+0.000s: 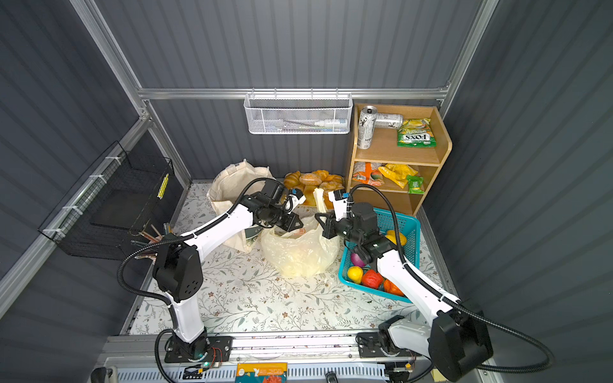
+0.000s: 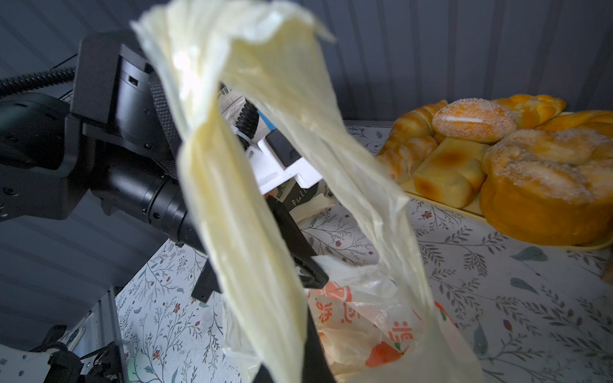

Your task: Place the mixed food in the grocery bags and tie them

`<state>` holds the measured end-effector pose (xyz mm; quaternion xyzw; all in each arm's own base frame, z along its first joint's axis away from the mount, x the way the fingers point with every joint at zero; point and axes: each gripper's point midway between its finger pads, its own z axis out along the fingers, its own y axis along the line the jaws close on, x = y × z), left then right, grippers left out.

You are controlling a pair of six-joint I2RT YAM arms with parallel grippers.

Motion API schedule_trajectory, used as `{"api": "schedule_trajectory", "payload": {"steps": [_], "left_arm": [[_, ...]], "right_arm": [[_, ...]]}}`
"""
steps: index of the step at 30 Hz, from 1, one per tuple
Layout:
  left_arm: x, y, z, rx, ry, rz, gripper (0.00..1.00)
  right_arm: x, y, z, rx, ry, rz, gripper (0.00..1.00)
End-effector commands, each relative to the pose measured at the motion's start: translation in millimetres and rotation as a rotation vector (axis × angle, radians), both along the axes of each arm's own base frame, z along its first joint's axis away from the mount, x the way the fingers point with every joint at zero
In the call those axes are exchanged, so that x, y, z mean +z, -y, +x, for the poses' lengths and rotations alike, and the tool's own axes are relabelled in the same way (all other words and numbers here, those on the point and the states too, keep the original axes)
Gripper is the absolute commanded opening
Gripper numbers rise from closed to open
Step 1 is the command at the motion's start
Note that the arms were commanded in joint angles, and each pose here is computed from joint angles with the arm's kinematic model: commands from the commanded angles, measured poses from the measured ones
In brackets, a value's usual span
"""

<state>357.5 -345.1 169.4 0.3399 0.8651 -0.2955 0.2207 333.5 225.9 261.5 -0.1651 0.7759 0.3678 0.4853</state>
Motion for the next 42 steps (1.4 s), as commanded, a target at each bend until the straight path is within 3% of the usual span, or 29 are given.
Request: {"api": "schedule_trajectory", "payload": {"steps": [1, 7, 10, 14, 17, 21, 25, 28, 31, 36, 42], "left_arm": [[31.1, 11.6, 2.5, -0.006, 0.042, -0.082, 0.0], [84.2, -9.8, 22.3, 0.176, 0.208, -0.107, 0.0], [106.6, -17.3, 23.4, 0.242, 0.246, -0.153, 0.0], [103.8, -21.2, 22.2, 0.292, 0.223, -0.169, 0.0], [94.0, -21.3, 20.4, 0.307, 0.21, -0.161, 0.0], [77.9, -20.1, 20.0, 0.304, 0.182, -0.143, 0.0], [75.2, -18.6, 18.7, 0.294, 0.178, -0.147, 0.0], [84.3, -14.5, 14.8, 0.28, 0.166, -0.189, 0.0], [101.3, -12.9, 10.2, 0.282, 0.17, -0.252, 0.0], [117.7, -14.6, 0.7, 0.285, 0.159, -0.304, 0.0], [133.0, -12.5, -6.2, 0.291, 0.149, -0.367, 0.0]], "right_arm": [[7.1, 8.2, -0.8, -0.013, 0.033, 0.003, 0.05], [-1.6, 28.1, 4.9, -0.076, -0.006, 0.015, 0.11], [-13.6, 44.3, 15.6, -0.143, -0.09, 0.023, 0.4], [-13.6, 54.5, 14.8, -0.16, -0.147, 0.039, 0.6], [-11.9, 60.3, 4.8, -0.169, -0.175, 0.036, 0.68], [2.5, 78.9, -18.5, -0.212, -0.185, 0.053, 0.73], [-2.8, 114.2, -38.5, -0.361, -0.235, 0.044, 0.75], [-34.6, 152.0, -50.4, -0.536, -0.406, 0.009, 0.76], [-65.8, 167.7, -62.3, -0.601, -0.53, -0.068, 0.76], [-112.7, 174.2, -74.2, -0.605, -0.682, -0.189, 0.76], [-148.0, 171.3, -74.5, -0.592, -0.785, -0.212, 0.8]]}}
